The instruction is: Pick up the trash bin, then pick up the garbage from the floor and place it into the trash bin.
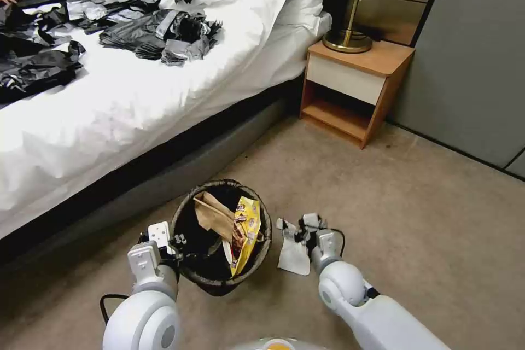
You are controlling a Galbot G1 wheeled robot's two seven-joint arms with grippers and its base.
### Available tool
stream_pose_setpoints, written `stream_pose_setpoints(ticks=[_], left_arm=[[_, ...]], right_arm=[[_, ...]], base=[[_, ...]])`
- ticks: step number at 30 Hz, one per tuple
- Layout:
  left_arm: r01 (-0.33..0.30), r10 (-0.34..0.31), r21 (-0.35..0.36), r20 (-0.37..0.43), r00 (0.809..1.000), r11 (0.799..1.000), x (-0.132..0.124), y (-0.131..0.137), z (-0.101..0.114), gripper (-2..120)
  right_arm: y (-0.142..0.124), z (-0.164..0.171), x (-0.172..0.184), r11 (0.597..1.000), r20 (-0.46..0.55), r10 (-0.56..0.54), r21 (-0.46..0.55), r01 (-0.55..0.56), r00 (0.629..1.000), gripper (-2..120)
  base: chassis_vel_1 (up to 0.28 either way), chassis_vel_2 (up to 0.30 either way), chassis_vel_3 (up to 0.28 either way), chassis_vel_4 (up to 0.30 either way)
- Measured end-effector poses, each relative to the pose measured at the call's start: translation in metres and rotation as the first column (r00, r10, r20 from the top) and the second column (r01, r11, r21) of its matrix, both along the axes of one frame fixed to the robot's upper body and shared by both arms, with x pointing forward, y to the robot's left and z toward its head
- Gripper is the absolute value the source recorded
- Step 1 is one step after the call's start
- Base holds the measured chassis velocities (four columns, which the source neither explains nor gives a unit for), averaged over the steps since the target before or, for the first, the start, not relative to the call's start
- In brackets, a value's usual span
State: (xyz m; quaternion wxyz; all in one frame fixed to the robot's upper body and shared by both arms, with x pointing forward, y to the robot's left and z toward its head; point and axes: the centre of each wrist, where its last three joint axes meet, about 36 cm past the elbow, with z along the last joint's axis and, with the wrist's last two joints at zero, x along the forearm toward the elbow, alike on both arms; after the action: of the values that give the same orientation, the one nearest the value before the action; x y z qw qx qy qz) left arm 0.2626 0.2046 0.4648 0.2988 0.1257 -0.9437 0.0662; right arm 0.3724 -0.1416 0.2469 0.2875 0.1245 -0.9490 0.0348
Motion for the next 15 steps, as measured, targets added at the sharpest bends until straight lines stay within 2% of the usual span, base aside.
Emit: stream_pose_setpoints(ticks=[15], left_arm=[[0.005, -0.005, 0.000, -0.014, 1.000, 1.000, 0.000, -0.003, -0.005, 0]], right_arm=[[-0.007, -0.047, 0.004, 0.999, -0.088, 0.048, -0.014, -0.050, 0.995, 100]], base=[[0.000, 0.000, 0.000, 0.000]])
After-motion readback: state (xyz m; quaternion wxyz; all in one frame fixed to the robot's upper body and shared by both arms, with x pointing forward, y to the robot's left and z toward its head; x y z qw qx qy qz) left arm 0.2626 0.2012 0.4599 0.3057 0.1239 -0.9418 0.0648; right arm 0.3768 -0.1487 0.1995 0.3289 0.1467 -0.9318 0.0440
